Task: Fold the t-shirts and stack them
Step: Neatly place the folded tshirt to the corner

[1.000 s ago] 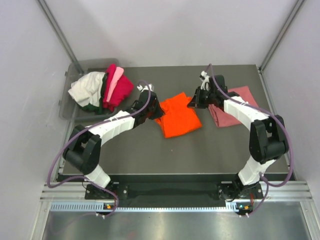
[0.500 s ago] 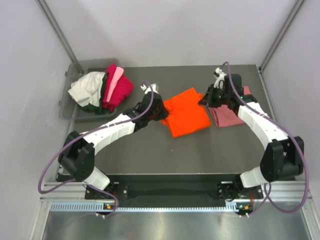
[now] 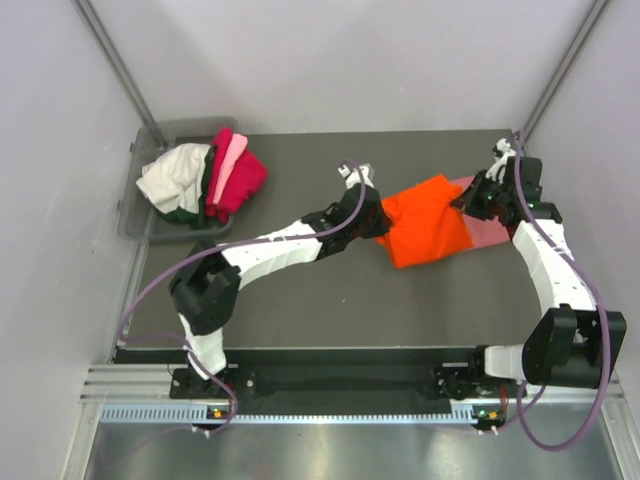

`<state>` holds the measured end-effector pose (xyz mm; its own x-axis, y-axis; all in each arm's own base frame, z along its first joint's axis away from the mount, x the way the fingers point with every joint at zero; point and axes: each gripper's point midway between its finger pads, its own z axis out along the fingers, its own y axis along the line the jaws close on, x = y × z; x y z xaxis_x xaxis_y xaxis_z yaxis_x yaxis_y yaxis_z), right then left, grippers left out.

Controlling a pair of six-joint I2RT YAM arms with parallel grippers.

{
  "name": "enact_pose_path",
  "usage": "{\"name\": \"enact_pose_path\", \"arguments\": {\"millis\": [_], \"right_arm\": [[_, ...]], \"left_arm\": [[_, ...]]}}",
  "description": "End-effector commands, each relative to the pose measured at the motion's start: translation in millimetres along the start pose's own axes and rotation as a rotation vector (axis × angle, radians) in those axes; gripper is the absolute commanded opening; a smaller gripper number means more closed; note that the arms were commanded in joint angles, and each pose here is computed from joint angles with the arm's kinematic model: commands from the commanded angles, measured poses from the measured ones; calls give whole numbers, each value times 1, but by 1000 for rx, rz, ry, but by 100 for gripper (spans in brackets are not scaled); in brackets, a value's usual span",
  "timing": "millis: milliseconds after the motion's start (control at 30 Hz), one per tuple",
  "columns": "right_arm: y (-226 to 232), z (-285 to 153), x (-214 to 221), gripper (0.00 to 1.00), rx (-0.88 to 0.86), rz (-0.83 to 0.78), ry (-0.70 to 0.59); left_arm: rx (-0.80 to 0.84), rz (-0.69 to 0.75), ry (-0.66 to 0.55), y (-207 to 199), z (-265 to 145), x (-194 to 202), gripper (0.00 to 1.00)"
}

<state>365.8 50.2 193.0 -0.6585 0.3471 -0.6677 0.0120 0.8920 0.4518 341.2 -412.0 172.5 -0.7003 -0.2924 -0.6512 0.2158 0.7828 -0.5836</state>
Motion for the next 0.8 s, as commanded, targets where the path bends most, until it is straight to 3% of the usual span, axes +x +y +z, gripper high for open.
{"name": "enact_pose_path", "arguments": {"millis": [0, 467, 767], "right_arm": [[-20, -17, -32, 0, 91, -43, -124], [-102, -47, -75, 0, 408, 32, -259], [-133, -19, -96, 0, 444, 96, -248]], "left_arm": [[72, -20, -45, -30, 21, -11, 0], [226, -36, -39, -107, 76, 1, 0], [283, -61, -89, -122, 118, -7, 0]]}}
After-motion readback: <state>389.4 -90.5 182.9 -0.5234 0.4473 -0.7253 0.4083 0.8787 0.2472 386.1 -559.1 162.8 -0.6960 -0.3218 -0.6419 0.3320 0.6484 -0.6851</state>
